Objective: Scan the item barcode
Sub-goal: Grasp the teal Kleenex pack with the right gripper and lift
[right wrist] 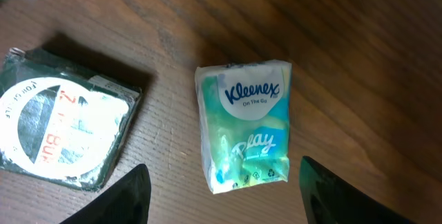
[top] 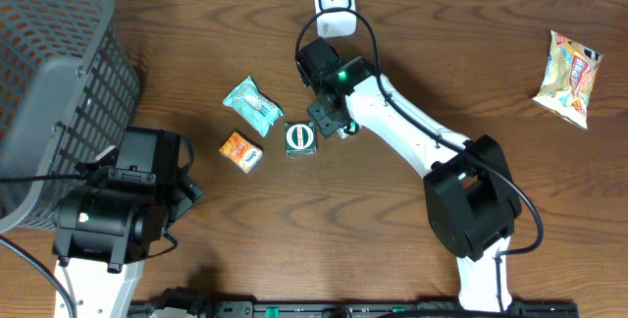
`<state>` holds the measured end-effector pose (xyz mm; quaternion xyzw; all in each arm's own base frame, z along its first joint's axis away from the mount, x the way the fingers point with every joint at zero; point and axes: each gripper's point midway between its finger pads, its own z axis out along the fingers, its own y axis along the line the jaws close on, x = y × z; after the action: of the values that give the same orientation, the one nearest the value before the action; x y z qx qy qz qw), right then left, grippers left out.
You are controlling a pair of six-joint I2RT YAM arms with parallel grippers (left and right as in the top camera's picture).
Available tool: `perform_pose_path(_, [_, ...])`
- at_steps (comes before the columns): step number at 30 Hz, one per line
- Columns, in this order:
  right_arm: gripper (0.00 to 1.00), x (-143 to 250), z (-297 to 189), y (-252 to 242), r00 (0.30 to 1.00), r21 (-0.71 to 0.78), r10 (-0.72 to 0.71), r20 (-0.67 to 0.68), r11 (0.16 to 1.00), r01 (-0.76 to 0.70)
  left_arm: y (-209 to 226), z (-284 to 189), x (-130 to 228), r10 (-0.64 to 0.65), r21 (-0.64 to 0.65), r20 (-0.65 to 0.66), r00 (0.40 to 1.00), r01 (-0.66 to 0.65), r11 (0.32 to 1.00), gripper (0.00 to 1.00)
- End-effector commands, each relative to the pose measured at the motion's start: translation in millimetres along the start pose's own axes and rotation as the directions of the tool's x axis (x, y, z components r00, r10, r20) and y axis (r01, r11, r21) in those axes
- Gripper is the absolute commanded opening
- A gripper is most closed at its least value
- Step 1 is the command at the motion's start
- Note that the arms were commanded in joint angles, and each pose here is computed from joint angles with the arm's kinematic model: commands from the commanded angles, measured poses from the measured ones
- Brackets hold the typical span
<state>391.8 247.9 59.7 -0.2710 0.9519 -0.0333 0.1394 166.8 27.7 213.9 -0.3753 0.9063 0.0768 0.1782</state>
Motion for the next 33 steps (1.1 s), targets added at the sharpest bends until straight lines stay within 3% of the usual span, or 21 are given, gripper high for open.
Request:
perform_pose_path(1, [0.63, 4.8, 12.9, -0.5, 1.000, 0.048, -0.005, -0.020, 0.999, 0.006, 1.3, -5.1, -5.4, -0.020, 0.005, 0.025, 0.999, 0.020, 1.000, 0.98])
perform_pose_path(7, [0.59, 4.3, 26.2, -1.4, 1.000, 0.068, -0.008, -0.026, 0.998, 0.010, 1.3, -5.1, -5.4, -0.020, 0.005, 0.025, 0.999, 0.020, 1.000, 0.98])
perform_pose_path(11, [0.48, 8.8, 36.9, 2.5, 0.999, 0.068, -0.017, -0.049, 0.997, 0.020, 1.3, -5.1, -5.4, -0.019, 0.005, 0.025, 1.000, 0.019, 1.000, 0.98])
perform_pose_path(23, [0.46, 28.5, 70.7, 7.5, 0.990, 0.071, -0.033, -0.137, 0.997, 0.043, 1.4, -5.1, -5.3, -0.019, 0.004, 0.025, 1.000, 0.019, 1.000, 0.97])
perform_pose_path(27, [0.22, 31.5, 70.7, 9.2, 0.988, 0.059, -0.033, -0.150, 0.997, 0.043, 1.3, -5.1, -5.4, -0.020, 0.005, 0.025, 0.999, 0.020, 1.000, 0.98])
perform_pose_path(30, [0.19, 29.4, 64.1, 15.2, 0.988, 0.014, -0.031, -0.149, 0.999, 0.033, 1.4, -5.1, -5.4, -0.020, 0.004, 0.025, 0.999, 0.020, 1.000, 0.98])
perform_pose_path(33, [0.09, 23.7, 48.8, 14.2, 0.990, -0.034, -0.011, -0.143, 0.999, 0.006, 1.4, -5.1, -5.4, -0.020, 0.004, 0.025, 0.999, 0.020, 1.000, 0.98])
